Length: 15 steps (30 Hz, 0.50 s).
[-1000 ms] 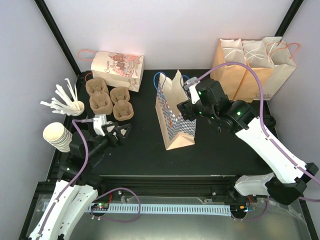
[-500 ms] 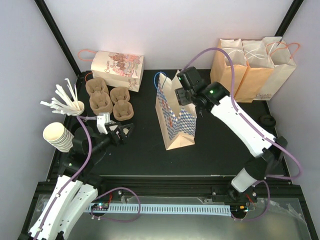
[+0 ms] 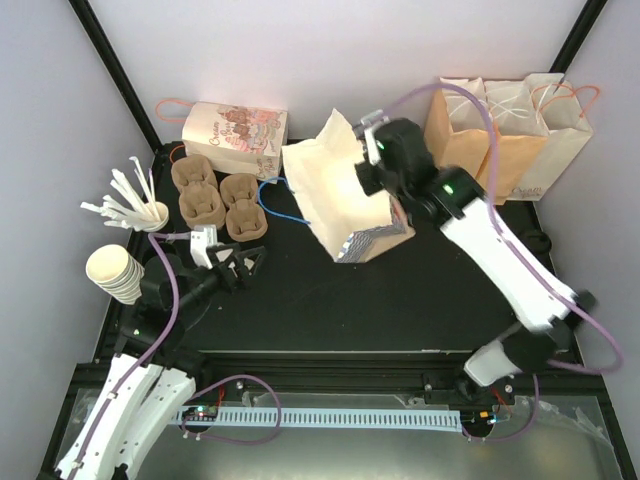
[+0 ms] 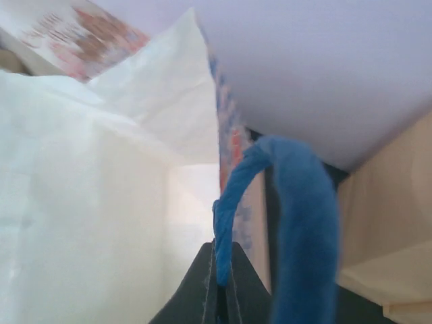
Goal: Pack the takeout coffee
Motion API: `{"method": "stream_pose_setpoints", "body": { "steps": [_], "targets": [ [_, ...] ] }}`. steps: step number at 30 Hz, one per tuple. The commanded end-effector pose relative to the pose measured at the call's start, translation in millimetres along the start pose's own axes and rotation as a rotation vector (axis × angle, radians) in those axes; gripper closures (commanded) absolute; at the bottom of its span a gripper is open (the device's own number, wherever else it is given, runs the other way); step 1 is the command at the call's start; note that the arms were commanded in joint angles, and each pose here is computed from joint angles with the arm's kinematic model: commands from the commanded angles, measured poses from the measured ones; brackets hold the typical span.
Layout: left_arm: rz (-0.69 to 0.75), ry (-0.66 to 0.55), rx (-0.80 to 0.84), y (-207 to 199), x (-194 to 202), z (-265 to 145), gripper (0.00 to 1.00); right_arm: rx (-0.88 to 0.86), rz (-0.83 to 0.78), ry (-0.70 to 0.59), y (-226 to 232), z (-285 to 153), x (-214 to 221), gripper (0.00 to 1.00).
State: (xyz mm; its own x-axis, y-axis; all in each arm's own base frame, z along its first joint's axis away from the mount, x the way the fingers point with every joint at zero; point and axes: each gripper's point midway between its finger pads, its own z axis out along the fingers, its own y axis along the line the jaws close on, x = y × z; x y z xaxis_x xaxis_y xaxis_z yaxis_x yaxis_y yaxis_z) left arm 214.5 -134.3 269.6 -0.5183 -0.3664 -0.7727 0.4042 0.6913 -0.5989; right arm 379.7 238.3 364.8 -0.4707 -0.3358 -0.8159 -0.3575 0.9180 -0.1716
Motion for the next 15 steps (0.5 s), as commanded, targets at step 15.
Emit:
{"method": "stream_pose_setpoints", "body": {
  "steps": [15],
  "targets": [
    [0.002,0.024,-0.002,10.8,17.1,5.6,0.01,-0.203,-0.303,-0.772,24.2,-130.1,79.2,0.99]
  ]
}}
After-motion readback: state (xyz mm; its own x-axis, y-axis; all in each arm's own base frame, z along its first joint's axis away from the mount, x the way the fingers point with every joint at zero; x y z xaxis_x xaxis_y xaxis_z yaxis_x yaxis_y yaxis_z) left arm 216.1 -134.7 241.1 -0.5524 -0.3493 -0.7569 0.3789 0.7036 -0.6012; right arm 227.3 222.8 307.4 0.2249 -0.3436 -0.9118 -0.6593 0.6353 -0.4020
